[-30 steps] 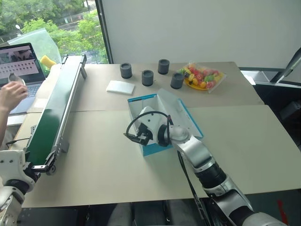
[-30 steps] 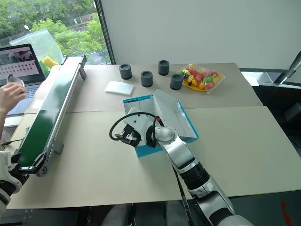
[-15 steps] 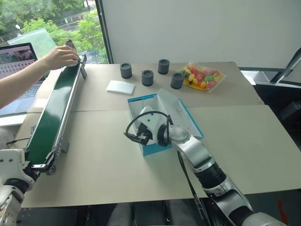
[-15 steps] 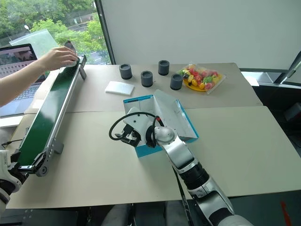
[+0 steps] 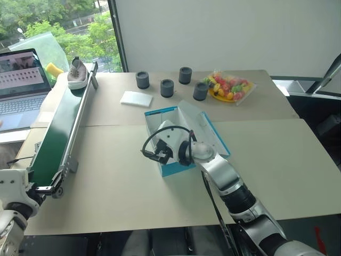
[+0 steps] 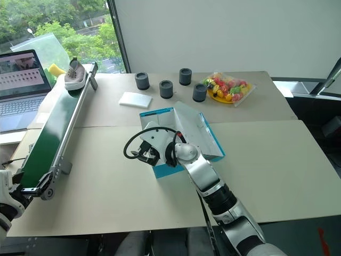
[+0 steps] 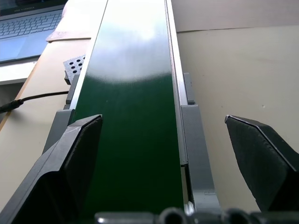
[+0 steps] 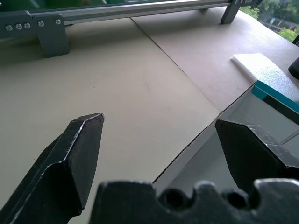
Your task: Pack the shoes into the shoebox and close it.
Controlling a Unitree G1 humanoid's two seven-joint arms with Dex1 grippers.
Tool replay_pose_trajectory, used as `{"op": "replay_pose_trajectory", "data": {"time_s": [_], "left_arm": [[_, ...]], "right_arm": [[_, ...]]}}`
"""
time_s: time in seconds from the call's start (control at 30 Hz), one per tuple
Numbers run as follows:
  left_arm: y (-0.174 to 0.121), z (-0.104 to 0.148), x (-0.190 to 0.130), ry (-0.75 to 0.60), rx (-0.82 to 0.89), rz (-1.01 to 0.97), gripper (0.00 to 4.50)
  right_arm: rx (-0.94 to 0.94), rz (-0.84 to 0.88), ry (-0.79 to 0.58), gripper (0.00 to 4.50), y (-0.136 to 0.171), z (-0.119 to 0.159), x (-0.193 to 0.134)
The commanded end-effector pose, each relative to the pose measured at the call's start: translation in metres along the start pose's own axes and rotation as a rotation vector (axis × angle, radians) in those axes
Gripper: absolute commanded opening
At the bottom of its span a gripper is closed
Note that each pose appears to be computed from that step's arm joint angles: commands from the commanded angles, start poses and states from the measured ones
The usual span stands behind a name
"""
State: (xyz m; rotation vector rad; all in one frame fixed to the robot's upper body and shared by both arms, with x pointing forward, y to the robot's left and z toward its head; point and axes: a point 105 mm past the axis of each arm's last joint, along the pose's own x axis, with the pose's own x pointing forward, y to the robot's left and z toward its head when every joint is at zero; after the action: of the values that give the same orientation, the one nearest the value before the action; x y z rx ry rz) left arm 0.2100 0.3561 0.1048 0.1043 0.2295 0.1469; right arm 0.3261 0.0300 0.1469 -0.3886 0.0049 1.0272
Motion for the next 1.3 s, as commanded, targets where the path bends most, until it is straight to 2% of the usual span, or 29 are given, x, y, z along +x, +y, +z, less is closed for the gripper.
{"op": "replay_pose_trajectory", "data": {"time_s": [0.03,1.3], "left_arm": [[0.0077,0.0114,-0.0040,-0.038,0.033,0.027,4.50],[0.0118,0.0056,0.0037,-0.042,0.019,0.082,4.50]], "right_arm": [[-0.023,-0.003,-0.040,4.45,-0.0005,0.0097,-0.0003],[-0.039,-0.027,-0.042,4.45,-0.0070,0.0115,0.0009]]}}
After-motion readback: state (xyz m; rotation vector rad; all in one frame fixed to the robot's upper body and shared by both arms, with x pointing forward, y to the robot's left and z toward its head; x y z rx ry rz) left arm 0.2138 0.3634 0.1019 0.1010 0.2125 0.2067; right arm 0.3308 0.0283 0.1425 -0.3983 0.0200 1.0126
